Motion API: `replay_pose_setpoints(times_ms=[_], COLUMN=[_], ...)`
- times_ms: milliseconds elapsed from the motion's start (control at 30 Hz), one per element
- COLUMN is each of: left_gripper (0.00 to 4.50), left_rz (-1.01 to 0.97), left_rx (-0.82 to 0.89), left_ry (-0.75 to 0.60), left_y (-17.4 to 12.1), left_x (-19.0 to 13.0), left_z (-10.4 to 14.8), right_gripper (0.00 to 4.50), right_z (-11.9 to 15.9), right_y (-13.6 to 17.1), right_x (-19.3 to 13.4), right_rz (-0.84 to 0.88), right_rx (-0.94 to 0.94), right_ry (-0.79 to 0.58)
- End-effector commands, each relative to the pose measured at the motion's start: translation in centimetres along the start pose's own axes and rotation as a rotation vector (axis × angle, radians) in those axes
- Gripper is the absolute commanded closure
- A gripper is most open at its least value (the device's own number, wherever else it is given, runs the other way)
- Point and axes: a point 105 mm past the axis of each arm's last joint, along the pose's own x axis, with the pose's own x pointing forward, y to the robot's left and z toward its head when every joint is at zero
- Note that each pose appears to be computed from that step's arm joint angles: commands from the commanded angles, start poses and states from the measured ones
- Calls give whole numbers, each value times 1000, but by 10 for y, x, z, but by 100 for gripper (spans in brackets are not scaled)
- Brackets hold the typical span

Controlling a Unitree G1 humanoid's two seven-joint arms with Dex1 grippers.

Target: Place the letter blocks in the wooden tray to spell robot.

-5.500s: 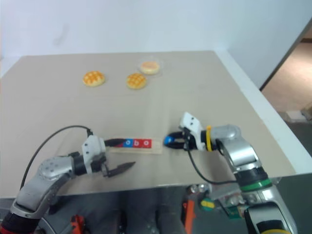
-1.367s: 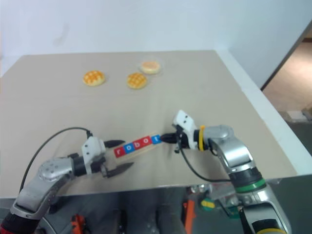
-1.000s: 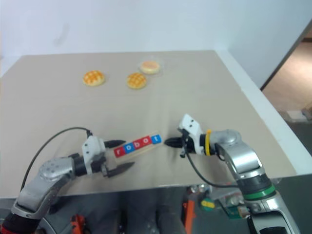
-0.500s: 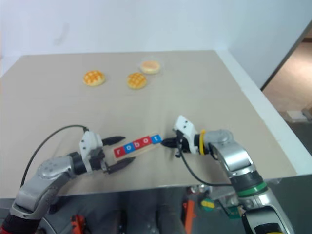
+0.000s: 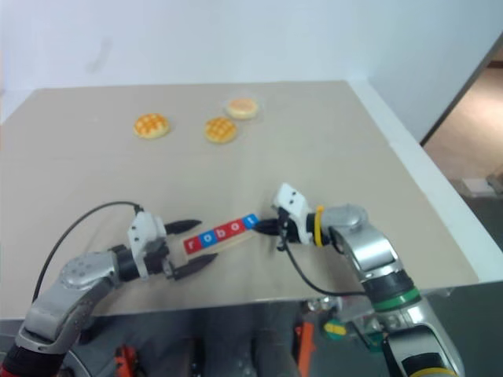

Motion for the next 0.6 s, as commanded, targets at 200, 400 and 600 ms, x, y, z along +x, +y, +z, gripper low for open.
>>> replay_pose_setpoints(times_ms=[200, 400, 600], left_gripper=[0, 0, 0], left_rz=[-3, -2, 0], left_rx=[43, 42, 43], left_ry=[-23, -27, -27], left_y=[-4, -6, -6], left_x=[0, 1, 1], left_z=[8, 8, 7], right_gripper=[446, 446, 446], right_z=[13, 16, 14], right_y=[2, 0, 0], right_x=[3, 4, 4], right_rz=[29, 24, 25], right_rx=[-54, -63, -70], right_ry=[-18, -23, -19])
